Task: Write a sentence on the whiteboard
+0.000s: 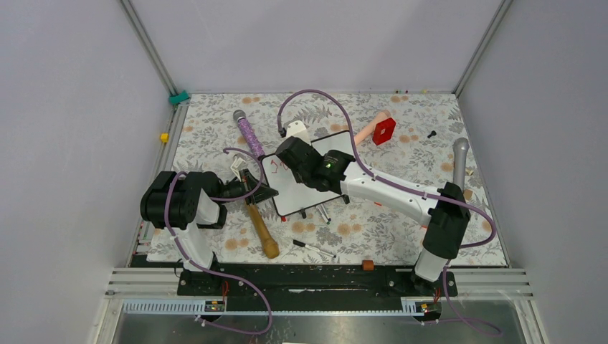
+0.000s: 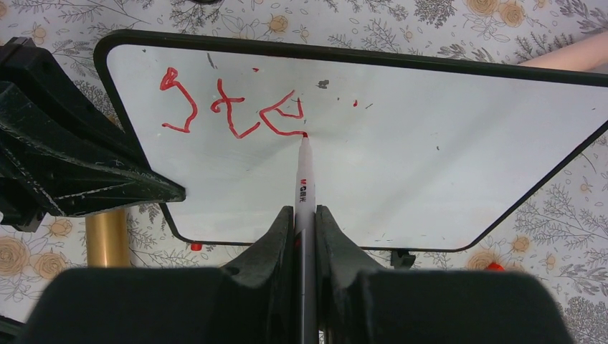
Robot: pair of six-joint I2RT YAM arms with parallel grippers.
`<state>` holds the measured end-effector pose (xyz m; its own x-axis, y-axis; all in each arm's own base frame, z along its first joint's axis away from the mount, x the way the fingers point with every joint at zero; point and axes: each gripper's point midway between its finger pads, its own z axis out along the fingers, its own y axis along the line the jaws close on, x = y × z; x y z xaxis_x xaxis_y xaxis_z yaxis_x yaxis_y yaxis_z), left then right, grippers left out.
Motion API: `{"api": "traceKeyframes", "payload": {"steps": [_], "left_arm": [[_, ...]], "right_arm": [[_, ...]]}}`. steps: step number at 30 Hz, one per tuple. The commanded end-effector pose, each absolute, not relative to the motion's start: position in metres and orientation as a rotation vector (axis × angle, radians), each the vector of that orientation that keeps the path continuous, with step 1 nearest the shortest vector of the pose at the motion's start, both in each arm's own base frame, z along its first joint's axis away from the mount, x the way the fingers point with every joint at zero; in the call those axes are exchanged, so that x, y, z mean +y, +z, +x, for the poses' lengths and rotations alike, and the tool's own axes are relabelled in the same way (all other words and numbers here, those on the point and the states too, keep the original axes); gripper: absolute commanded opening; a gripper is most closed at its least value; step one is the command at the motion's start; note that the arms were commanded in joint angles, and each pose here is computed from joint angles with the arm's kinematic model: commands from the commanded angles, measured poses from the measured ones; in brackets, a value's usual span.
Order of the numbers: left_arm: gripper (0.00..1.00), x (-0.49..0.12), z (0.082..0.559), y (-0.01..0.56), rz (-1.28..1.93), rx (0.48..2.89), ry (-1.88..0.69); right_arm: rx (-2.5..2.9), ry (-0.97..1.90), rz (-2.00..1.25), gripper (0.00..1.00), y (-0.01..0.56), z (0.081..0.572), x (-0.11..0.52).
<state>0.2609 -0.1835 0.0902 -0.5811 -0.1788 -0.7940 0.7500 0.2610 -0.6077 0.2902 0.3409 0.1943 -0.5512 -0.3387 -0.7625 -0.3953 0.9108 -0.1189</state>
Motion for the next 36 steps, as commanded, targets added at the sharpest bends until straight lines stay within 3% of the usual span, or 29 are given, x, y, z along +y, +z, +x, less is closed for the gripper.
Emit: {"api": "traceKeyframes", "payload": {"steps": [1,10,36], "left_arm": [[0.00,-0.189,0.246,0.087,0.671,1.668,-1.447],[0.00,-0.189,0.247,0.086,0.668,1.671,-1.452],[0.00,-0.189,0.247,0.087,0.669,1.669,-1.450]], "right_arm": [[2.145,0.119,-0.461,0.00,0.227,0.295,0.334],[2.087,0.168,-0.431,0.00,0.249,0.296,0.328],[2.121,0.162,-0.456,0.00,0.237,0.312,0.338]]}}
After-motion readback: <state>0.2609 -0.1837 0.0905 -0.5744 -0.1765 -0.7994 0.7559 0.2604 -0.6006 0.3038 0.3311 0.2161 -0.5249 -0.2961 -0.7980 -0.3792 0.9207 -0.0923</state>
